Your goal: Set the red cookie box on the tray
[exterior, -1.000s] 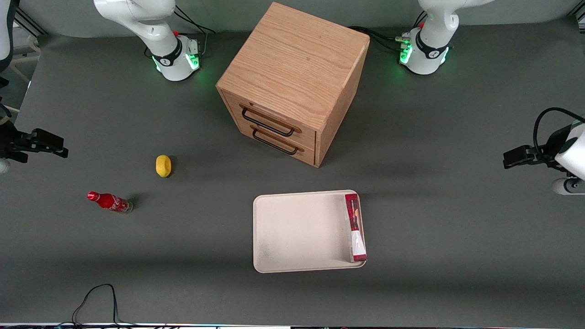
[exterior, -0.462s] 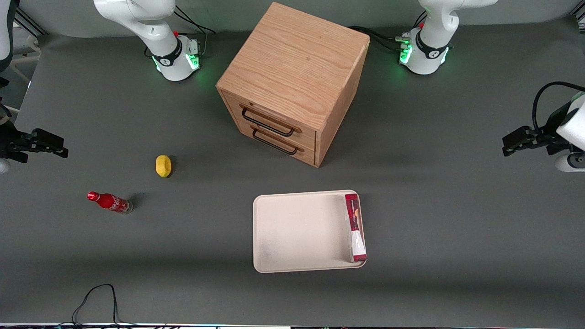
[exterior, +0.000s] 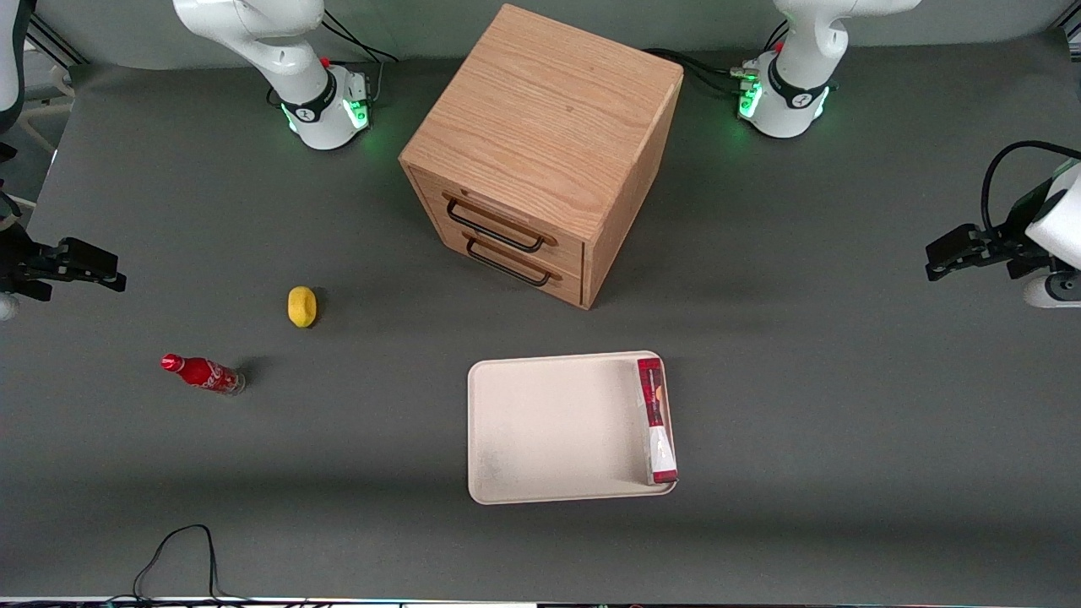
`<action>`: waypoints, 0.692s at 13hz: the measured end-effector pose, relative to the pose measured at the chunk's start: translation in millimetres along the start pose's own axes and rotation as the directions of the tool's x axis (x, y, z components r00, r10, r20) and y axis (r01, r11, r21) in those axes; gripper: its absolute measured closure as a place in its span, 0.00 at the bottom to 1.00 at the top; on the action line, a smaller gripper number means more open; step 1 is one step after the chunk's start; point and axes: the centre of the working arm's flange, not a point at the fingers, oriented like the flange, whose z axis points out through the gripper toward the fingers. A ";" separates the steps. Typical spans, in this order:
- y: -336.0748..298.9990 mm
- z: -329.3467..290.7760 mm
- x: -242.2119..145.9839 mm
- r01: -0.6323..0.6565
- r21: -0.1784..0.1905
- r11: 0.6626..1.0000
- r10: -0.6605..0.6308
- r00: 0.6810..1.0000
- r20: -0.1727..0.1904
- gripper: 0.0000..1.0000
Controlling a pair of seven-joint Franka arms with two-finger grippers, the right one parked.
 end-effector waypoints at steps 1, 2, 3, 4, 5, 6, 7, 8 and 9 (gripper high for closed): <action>-0.2 0.3 -0.3 0.002 -0.008 1.000 -0.002 1.000 0.003 0.00; 0.6 0.3 -0.4 0.003 -0.019 1.000 -0.003 1.000 0.004 0.00; 1.8 0.3 -0.4 0.004 -0.030 1.000 -0.003 1.000 0.005 0.00; 2.8 0.3 -0.5 0.004 -0.040 0.999 -0.004 1.000 0.005 0.00; 3.2 0.3 -0.5 0.004 -0.044 0.999 -0.004 1.000 0.005 0.00; 3.4 0.3 -0.5 0.004 -0.045 0.999 -0.004 1.000 0.005 0.00; 3.4 0.3 -0.6 0.004 -0.045 0.999 -0.004 1.000 0.006 0.00; 3.3 0.5 -0.8 0.004 -0.045 0.999 -0.004 1.000 0.008 0.00; 3.3 0.9 -1.3 0.004 -0.044 0.999 -0.004 1.000 0.013 0.00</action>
